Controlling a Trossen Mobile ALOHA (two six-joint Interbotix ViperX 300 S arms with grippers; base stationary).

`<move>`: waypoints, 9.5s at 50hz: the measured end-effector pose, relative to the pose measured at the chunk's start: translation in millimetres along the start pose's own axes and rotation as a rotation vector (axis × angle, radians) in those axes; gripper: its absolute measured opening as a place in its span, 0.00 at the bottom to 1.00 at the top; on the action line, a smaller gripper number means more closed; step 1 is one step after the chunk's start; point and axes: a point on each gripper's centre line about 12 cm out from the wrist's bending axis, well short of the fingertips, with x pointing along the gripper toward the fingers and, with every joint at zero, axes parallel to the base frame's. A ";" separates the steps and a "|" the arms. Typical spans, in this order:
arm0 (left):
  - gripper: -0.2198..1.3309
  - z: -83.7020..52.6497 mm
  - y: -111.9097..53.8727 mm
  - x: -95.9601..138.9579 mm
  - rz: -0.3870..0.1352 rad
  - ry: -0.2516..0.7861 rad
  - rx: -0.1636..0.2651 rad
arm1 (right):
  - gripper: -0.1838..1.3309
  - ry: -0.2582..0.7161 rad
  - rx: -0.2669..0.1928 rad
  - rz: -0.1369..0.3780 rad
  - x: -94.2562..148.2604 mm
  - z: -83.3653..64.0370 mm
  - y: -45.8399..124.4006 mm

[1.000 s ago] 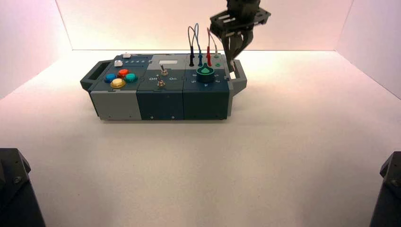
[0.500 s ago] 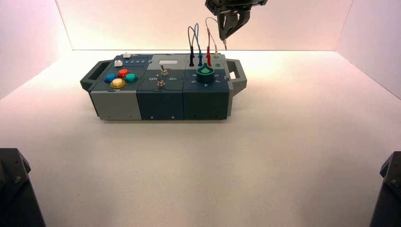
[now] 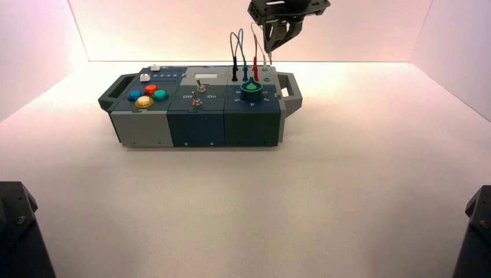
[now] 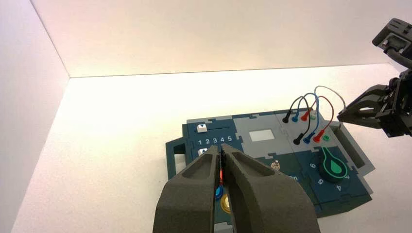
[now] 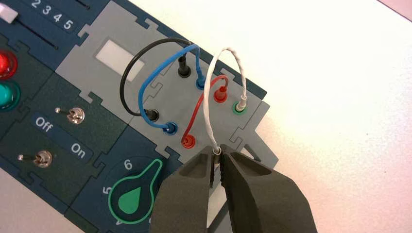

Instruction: Insert the white wire.

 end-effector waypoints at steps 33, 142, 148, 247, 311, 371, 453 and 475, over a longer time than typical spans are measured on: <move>0.12 0.4 0.6 0.3 0.003 -0.003 -0.001 | 0.11 -0.034 0.007 0.010 6.3 1.5 9.5; 0.12 0.8 0.7 0.6 0.004 -0.006 -0.002 | 0.11 0.011 0.015 0.004 26.7 -14.9 5.4; 0.12 0.6 0.7 0.6 0.004 -0.005 0.000 | 0.11 0.015 0.016 0.005 28.4 -15.9 5.5; 0.12 -2.7 1.1 6.1 0.005 0.027 0.000 | 0.11 -0.001 0.020 -0.001 25.8 -6.0 1.8; 0.12 -2.8 0.6 6.1 0.002 0.028 0.004 | 0.11 -0.008 0.033 -0.001 36.3 -11.2 1.4; 0.12 -2.7 1.1 6.1 0.005 0.027 0.002 | 0.11 0.026 0.044 0.001 34.1 -25.7 2.2; 0.12 -8.6 1.3 13.5 0.004 0.102 0.005 | 0.58 0.128 -0.021 0.013 43.3 -13.1 17.3; 0.12 -9.3 1.3 13.4 0.003 0.109 0.007 | 0.81 0.232 -0.028 0.022 27.6 -10.4 24.8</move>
